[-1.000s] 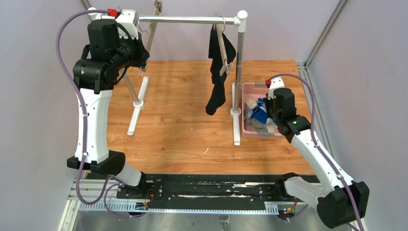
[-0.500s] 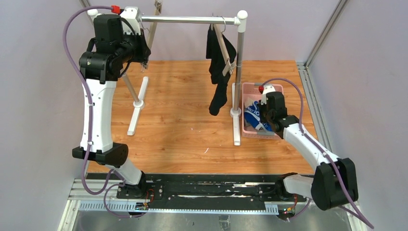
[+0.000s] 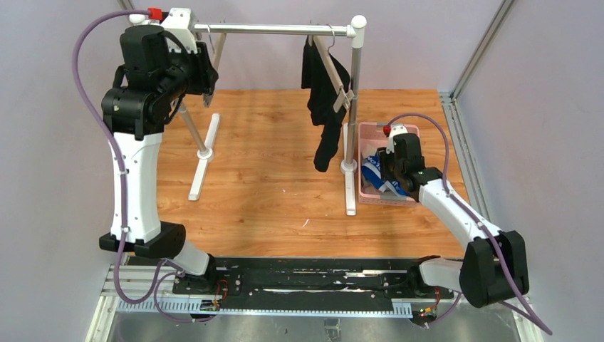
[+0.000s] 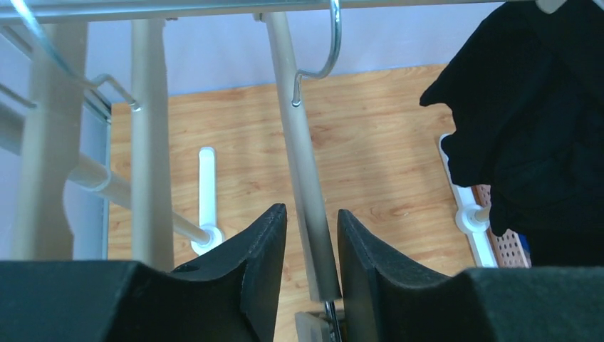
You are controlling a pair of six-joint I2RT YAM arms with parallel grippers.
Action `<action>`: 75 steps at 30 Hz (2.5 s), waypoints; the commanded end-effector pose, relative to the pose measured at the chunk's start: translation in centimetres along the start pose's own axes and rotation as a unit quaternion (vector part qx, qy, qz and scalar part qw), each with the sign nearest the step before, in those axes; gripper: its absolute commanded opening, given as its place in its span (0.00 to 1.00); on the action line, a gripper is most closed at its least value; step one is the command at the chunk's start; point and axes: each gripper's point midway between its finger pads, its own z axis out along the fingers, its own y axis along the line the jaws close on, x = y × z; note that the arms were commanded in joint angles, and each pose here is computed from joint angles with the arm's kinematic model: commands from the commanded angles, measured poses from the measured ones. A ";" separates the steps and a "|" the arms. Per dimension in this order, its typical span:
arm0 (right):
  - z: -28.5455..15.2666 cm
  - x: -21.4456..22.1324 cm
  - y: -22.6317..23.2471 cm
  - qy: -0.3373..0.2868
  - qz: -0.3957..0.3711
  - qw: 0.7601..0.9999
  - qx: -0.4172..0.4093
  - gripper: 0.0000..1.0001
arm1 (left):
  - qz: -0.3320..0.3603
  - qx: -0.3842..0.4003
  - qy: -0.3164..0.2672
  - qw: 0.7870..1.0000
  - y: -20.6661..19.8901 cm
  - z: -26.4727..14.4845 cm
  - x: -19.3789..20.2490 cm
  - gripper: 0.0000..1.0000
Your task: Remove the underwear clipped to the hanger
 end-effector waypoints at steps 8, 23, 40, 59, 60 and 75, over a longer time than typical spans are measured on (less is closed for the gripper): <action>-5.7 -4.7 -1.9 -0.090 0.021 0.995 0.023 0.43 | 0.014 -0.011 -0.084 0.996 0.4 -6.8 -3.1 0.44; -16.7 -15.4 4.1 -0.283 0.033 0.950 -0.126 0.01 | 0.063 0.147 -0.099 0.982 -9.3 -9.6 -2.8 0.29; -19.9 -20.8 14.2 -0.351 -0.034 0.912 -0.211 0.01 | 0.056 0.227 -0.073 0.969 -16.2 -5.2 -0.9 0.31; -19.0 -17.5 23.4 -0.313 -0.143 0.906 -0.248 0.01 | 0.039 0.216 -0.128 0.967 -17.1 -2.7 -3.5 0.47; -18.9 -17.2 23.3 -0.312 -0.143 0.906 -0.246 0.01 | 0.041 0.214 -0.130 0.967 -17.2 -2.4 -3.7 0.49; -18.0 -14.2 21.1 -0.289 -0.144 0.920 -0.223 0.01 | 0.075 0.244 -0.127 0.958 -20.7 3.1 -3.7 0.67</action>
